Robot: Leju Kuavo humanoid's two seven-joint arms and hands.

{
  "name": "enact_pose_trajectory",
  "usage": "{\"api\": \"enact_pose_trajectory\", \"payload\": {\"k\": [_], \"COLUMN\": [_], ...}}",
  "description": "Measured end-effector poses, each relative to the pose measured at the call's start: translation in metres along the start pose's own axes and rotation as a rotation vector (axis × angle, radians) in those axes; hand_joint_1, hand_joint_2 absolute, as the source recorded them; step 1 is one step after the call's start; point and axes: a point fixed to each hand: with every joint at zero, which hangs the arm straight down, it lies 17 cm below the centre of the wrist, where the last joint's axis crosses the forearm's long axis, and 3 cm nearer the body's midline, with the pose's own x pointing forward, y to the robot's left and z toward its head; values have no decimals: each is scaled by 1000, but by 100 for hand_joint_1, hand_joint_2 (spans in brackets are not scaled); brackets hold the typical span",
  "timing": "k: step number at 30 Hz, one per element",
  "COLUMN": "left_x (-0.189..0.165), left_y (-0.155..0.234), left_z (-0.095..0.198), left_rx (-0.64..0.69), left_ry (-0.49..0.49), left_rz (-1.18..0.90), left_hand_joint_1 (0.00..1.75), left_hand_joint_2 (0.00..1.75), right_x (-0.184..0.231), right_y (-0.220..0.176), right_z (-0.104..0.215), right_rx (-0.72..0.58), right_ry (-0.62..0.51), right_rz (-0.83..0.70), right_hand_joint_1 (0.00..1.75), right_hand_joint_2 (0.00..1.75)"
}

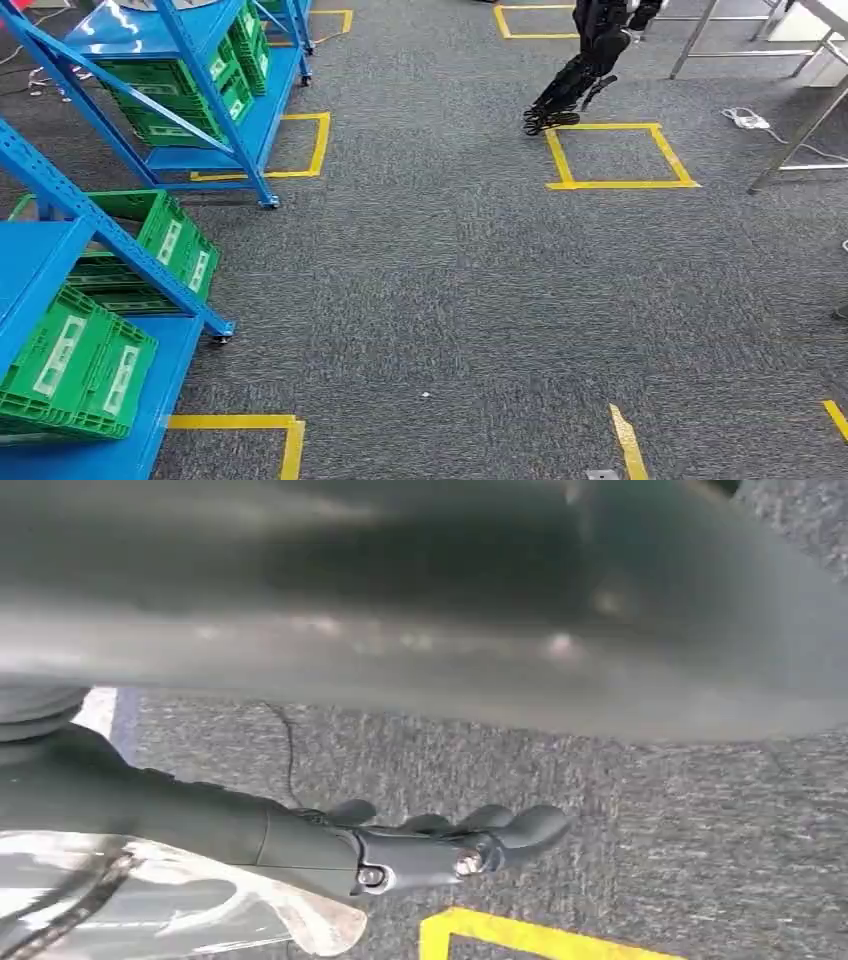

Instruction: Take the parts from the cabinet and place them on the table.

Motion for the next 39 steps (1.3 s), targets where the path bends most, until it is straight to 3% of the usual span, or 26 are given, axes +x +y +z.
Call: {"api": "enact_pose_trajectory", "payload": {"k": [39], "left_x": [-1], "left_y": [-1], "left_z": [0], "left_rx": [-2], "left_ry": [9], "left_rz": [13], "left_hand_joint_1": [0], "left_hand_joint_2": [0], "right_x": [-2], "right_y": [0], "right_z": [0], "right_rx": [-4], "right_ry": [4], "right_rz": [14], "right_hand_joint_1": [0], "right_hand_joint_2": [0]}}
